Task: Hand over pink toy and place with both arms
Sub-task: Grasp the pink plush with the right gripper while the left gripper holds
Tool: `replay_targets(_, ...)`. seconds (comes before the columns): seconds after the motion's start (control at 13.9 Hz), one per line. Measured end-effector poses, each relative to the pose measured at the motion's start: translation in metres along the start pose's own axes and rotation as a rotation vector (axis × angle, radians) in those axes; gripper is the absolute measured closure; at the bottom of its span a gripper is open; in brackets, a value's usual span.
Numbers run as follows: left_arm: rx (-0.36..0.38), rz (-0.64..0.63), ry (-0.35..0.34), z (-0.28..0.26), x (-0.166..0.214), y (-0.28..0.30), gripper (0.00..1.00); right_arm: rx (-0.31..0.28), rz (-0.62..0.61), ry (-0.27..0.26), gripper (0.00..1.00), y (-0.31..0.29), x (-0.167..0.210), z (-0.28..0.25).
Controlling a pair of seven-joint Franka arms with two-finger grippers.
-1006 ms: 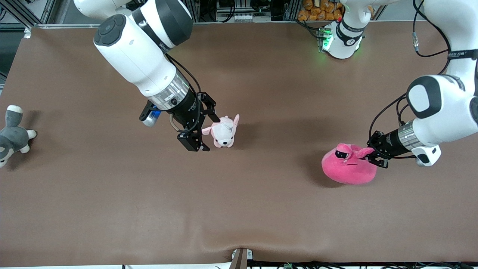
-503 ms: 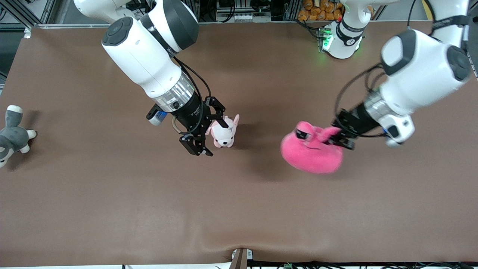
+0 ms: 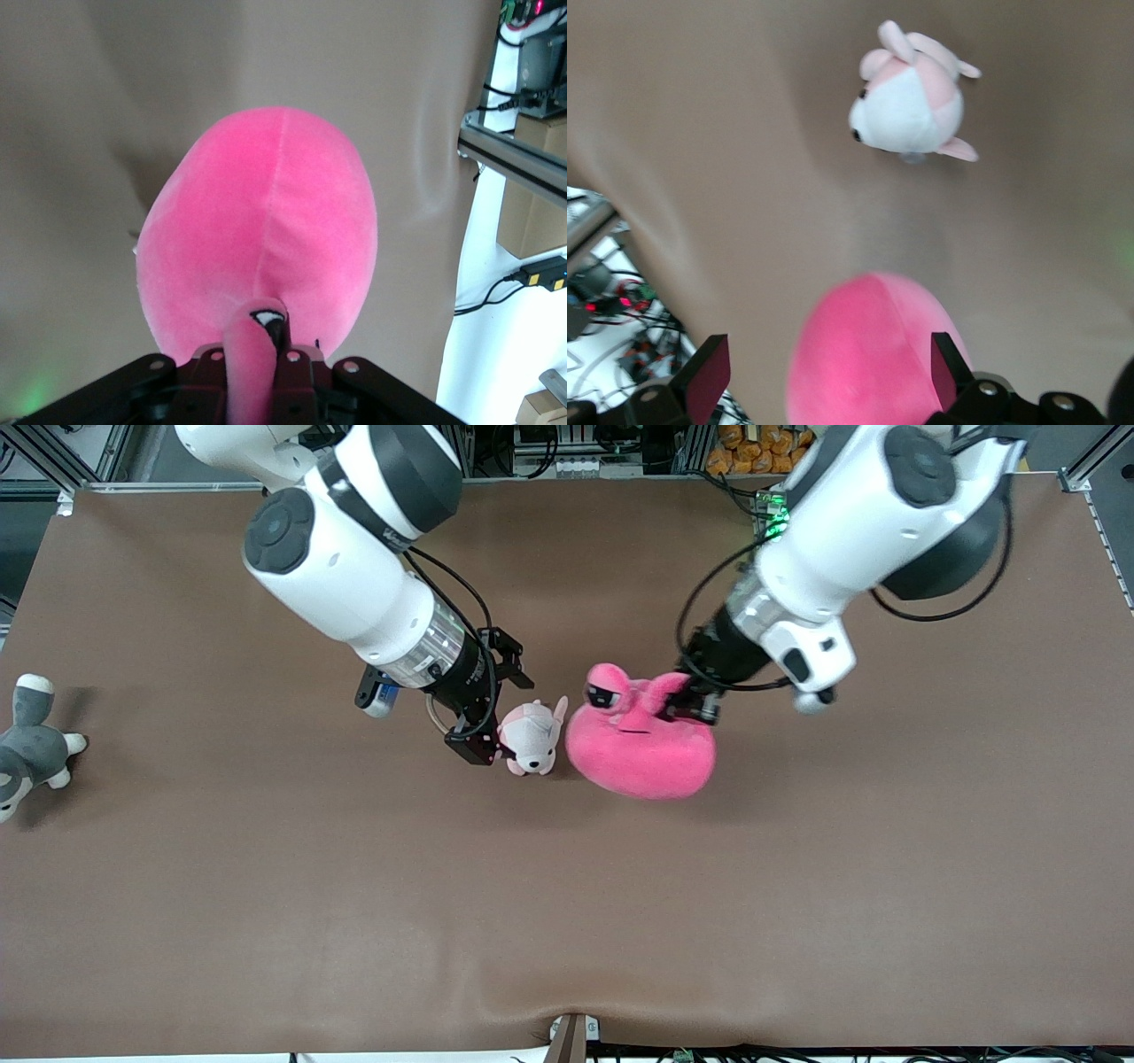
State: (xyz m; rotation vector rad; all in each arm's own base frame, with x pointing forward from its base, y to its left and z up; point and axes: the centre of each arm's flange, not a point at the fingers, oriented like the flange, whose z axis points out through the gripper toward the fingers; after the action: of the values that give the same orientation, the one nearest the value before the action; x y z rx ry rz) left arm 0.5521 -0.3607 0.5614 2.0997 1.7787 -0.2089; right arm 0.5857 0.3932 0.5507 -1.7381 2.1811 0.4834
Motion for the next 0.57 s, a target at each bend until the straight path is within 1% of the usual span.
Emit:
replay_targets(0.07,0.004,-0.010,0.002,0.009,-0.011,0.001,0.89,-0.031,0.002,-0.011,0.00,0.000,0.002,-0.001)
replay_targets(0.22,0.011,-0.024,0.008,0.027,-0.035,0.002,0.89,-0.077,-0.004,-0.008,0.00,0.006,0.002,0.002)
replay_targets(0.29,0.013,-0.025,0.011,0.035,-0.046,0.001,0.89,-0.086,-0.008,-0.007,0.00,0.009,-0.001,0.004)
replay_targets(0.43,0.012,-0.030,0.012,0.044,-0.062,0.000,0.89,-0.099,-0.001,-0.022,0.00,0.010,-0.002,0.004)
replay_targets(0.5,0.012,-0.031,0.010,0.047,-0.068,-0.001,0.89,-0.104,0.006,-0.031,0.07,0.009,-0.002,0.004)
replay_targets(0.57,0.011,-0.031,0.009,0.048,-0.071,-0.001,0.89,-0.103,0.010,-0.034,0.17,0.007,0.000,0.003)
